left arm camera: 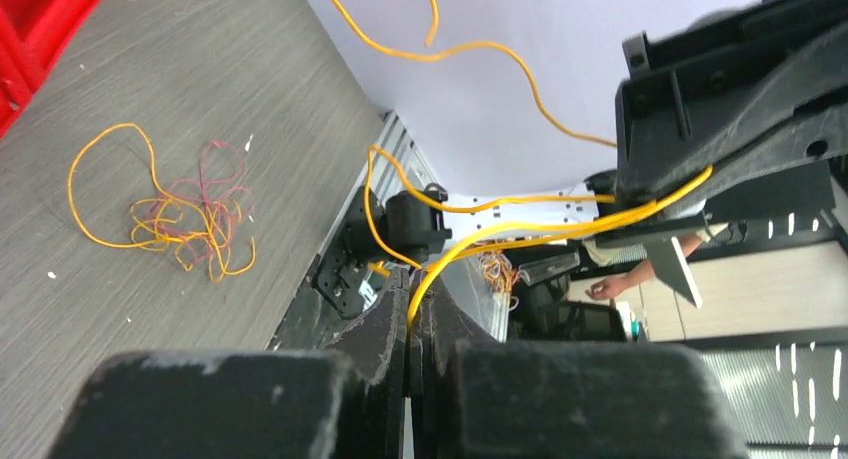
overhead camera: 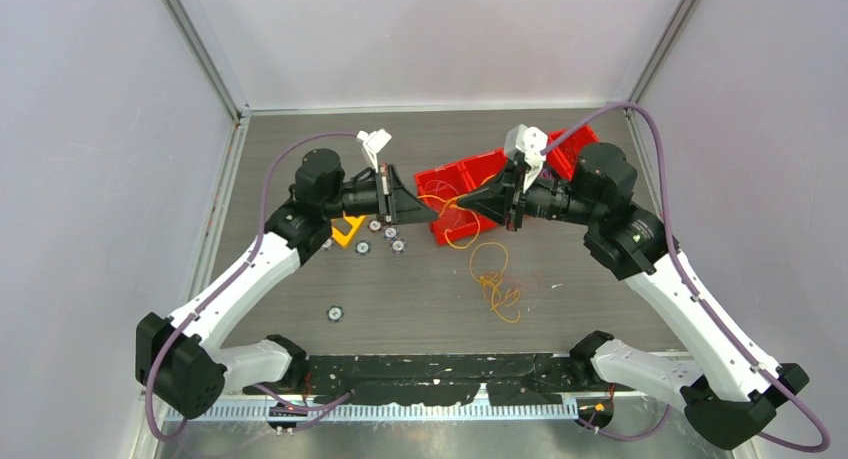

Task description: Untangle the cables

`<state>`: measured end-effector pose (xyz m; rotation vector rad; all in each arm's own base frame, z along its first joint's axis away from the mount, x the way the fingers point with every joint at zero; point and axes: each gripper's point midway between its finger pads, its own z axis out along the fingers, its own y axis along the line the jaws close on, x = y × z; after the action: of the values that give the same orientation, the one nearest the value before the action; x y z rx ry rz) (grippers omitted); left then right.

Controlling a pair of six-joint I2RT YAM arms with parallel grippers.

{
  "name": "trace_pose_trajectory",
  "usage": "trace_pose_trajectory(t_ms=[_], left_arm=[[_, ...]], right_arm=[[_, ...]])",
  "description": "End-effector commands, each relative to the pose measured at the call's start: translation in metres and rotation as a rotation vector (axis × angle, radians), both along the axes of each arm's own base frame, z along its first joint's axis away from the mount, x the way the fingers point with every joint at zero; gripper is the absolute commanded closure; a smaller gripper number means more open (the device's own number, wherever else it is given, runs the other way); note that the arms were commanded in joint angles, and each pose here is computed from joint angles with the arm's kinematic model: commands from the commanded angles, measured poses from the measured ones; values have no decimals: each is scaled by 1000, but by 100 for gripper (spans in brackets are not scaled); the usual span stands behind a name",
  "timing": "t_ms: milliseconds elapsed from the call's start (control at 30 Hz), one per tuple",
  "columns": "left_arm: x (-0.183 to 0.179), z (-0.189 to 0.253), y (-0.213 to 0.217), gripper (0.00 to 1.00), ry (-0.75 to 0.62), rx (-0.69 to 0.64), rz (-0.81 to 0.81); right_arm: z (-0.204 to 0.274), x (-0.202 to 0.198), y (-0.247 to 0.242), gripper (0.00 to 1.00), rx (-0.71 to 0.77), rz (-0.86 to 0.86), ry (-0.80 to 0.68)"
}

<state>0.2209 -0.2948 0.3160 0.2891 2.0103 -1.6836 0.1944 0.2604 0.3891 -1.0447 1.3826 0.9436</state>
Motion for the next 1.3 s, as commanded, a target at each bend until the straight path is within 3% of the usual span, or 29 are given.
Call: trace_pose_trajectory(t_ms=[0, 67, 133, 167, 233, 300, 367, 433, 533, 633, 967, 1267], left_arm=[[-6, -7, -2, 100, -96, 54, -40], [-9, -20, 5, 99, -116, 114, -37], [-7, -25, 15, 88, -168, 164, -13], [-5, -26, 22, 79, -192, 179, 9], [3, -24, 38, 49, -248, 210, 66], [10, -20, 55, 26, -314, 250, 114], [17, -17, 70, 11, -391, 309, 154], [22, -16, 85, 3, -443, 381, 203], [23, -14, 99, 1, -507, 436, 245], [19, -13, 102, 0, -546, 430, 260], [16, -13, 98, 0, -519, 391, 253], [20, -16, 101, 0, -494, 389, 247]], right_arm=[[44, 5, -3, 95, 117, -21, -50], [45, 17, -10, 95, 135, -54, -15], [41, 35, -23, 95, 120, -115, -2], [38, 47, -34, 95, 114, -165, 4], [18, 69, -51, 95, 61, -243, 49], [6, 85, -66, 95, 4, -308, 34], [-22, 102, -82, 95, -76, -377, 68], [-48, 118, -98, 95, -151, -448, 91], [-76, 142, -119, 95, -243, -572, 113], [-94, 166, -123, 95, -243, -631, 152], [-104, 233, -77, 95, 69, -563, 312], [-147, 304, -70, 94, 214, -569, 508]])
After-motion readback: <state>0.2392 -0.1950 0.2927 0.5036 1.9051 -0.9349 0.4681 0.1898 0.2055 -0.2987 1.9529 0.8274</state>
